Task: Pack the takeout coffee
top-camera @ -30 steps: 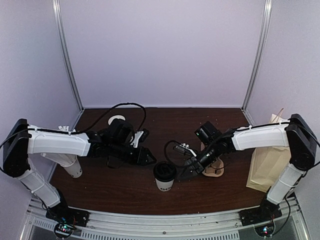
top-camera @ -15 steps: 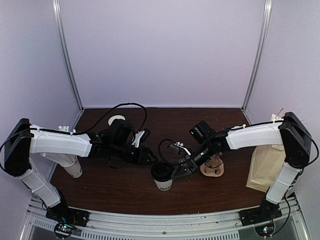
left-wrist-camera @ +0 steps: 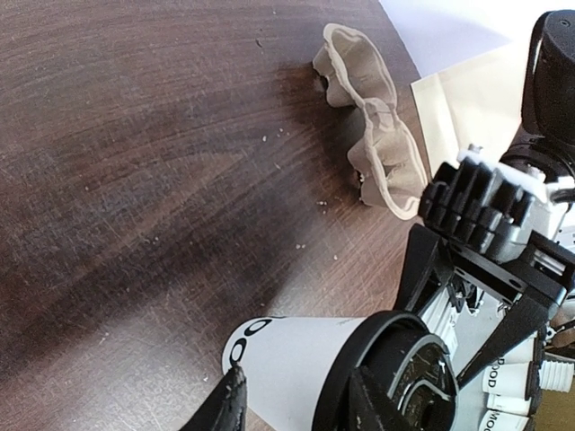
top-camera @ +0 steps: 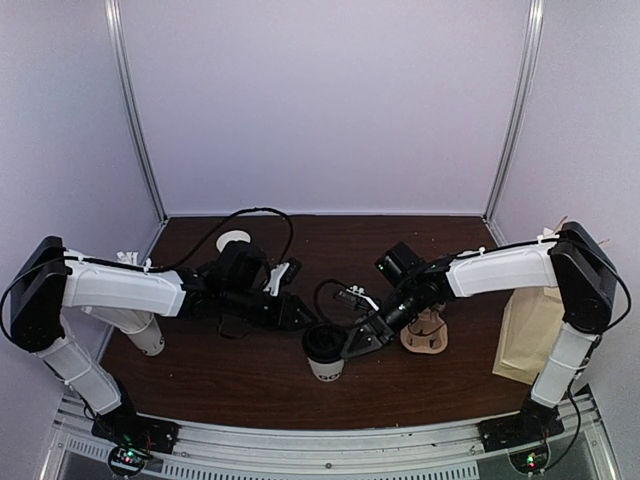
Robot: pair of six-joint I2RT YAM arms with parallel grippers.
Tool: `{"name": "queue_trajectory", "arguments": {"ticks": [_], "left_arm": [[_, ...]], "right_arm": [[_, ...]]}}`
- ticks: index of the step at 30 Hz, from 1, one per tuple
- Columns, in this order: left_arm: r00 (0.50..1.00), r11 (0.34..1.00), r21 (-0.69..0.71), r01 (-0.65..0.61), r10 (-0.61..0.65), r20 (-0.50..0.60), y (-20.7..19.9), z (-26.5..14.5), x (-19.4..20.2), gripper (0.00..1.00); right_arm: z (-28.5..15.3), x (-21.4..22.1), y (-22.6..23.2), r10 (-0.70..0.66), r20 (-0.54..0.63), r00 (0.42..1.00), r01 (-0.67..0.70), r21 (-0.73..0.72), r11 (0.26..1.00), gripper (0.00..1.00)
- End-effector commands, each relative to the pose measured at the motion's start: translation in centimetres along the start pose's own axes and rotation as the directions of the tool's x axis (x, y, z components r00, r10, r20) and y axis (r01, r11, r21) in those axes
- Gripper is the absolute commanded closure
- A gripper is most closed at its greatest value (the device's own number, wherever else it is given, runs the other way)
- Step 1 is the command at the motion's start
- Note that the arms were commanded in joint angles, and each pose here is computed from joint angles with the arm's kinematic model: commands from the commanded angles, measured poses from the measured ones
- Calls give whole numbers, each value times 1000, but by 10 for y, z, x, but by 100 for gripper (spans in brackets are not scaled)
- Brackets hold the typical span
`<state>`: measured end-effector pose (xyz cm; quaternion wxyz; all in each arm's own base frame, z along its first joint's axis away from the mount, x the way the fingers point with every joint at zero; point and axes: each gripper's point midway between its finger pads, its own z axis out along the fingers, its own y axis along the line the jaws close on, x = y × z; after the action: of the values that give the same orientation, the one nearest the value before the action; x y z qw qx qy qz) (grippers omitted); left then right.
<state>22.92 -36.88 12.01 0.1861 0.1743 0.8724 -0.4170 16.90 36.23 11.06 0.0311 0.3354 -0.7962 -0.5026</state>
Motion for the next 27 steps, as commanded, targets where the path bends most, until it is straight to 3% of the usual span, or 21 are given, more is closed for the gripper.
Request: {"name": "queue_trajectory", "arguments": {"ticks": [1, 13, 21, 27], "left_arm": [[999, 1000, -1, 28, -29, -17, 10, 6, 10, 61], [986, 983, -103, 153, -160, -56, 53, 6, 53, 72], [973, 963, -193, 188, -209, -96, 87, 10, 87, 78], [988, 976, -180, 124, -138, -72, 73, 10, 65, 78]], "right_arm": [[5, 3, -27, 58, -23, 998, -56, 81, 995, 50], [7, 27, -94, 252, -55, 966, -230, 259, 938, 54], [4, 29, -105, 240, -68, 968, -207, 319, 925, 54], [-4, 8, -84, 143, -57, 988, -123, 274, 954, 53]]}}
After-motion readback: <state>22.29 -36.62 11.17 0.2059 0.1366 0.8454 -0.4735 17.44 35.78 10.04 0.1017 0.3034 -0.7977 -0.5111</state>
